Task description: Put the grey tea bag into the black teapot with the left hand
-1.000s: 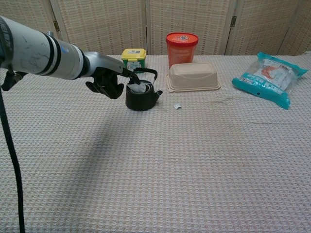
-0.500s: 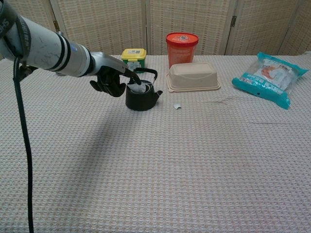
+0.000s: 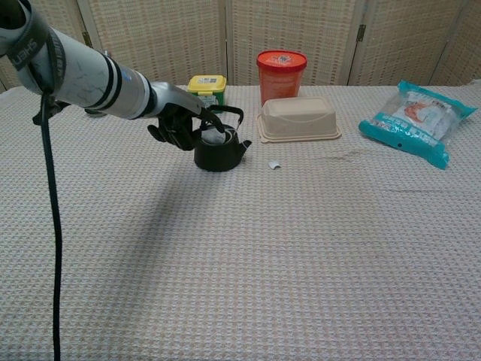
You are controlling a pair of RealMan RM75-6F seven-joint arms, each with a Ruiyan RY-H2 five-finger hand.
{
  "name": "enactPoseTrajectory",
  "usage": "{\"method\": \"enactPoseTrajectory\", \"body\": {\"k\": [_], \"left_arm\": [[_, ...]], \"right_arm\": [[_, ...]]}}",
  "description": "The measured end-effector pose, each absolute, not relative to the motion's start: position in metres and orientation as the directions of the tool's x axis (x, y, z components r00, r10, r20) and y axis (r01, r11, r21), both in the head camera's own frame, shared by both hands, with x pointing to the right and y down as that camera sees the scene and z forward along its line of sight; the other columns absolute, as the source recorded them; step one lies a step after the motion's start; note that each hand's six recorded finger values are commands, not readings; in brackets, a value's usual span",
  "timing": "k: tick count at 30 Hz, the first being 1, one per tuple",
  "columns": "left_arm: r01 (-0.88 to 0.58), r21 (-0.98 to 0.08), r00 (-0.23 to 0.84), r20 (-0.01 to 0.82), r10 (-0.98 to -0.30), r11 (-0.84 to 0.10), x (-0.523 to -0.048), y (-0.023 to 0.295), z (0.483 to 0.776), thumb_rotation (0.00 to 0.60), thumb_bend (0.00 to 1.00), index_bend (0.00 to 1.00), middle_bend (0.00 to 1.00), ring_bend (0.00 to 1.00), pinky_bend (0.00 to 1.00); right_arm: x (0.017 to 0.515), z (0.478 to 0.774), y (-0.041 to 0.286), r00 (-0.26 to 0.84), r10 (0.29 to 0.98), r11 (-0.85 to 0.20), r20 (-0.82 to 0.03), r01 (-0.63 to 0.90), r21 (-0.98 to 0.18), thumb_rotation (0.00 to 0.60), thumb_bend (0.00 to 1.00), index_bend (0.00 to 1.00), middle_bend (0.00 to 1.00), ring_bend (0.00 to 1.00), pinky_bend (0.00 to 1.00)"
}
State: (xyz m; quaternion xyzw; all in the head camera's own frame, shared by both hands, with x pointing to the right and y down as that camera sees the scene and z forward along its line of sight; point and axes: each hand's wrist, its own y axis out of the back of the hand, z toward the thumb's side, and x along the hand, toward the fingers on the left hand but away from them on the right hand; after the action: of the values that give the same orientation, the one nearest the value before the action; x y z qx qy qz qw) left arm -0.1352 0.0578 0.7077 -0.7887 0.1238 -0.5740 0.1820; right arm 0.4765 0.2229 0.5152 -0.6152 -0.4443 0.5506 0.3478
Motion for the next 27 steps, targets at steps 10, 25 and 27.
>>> {"method": "enactPoseTrajectory", "body": {"k": [10, 25, 27], "left_arm": [[0.027, -0.418, 0.307, 0.868, -0.391, -0.908, -0.139, 0.054, 0.719, 0.6, 0.9, 0.0, 1.0, 1.0, 1.0], [0.067, -0.393, 0.308, 0.883, -0.355, -0.917, -0.154, 0.06, 0.747, 0.6, 0.9, 0.0, 1.0, 1.0, 1.0], [0.065, -0.387, 0.313, 0.883, -0.35, -0.92, -0.153, 0.061, 0.749, 0.6, 0.9, 0.0, 1.0, 1.0, 1.0]], "right_arm": [[0.478, 0.517, 0.221, -0.013, 0.929, -0.364, -0.37, 0.157, -0.918, 0.6, 0.26, 0.0, 0.0, 0.0, 0.0], [0.475, 0.523, 0.219, -0.023, 0.924, -0.374, -0.381, 0.14, -0.917, 0.6, 0.26, 0.0, 0.0, 0.0, 0.0], [0.475, 0.523, 0.219, -0.024, 0.925, -0.373, -0.38, 0.14, -0.917, 0.6, 0.26, 0.0, 0.0, 0.0, 0.0]]}}
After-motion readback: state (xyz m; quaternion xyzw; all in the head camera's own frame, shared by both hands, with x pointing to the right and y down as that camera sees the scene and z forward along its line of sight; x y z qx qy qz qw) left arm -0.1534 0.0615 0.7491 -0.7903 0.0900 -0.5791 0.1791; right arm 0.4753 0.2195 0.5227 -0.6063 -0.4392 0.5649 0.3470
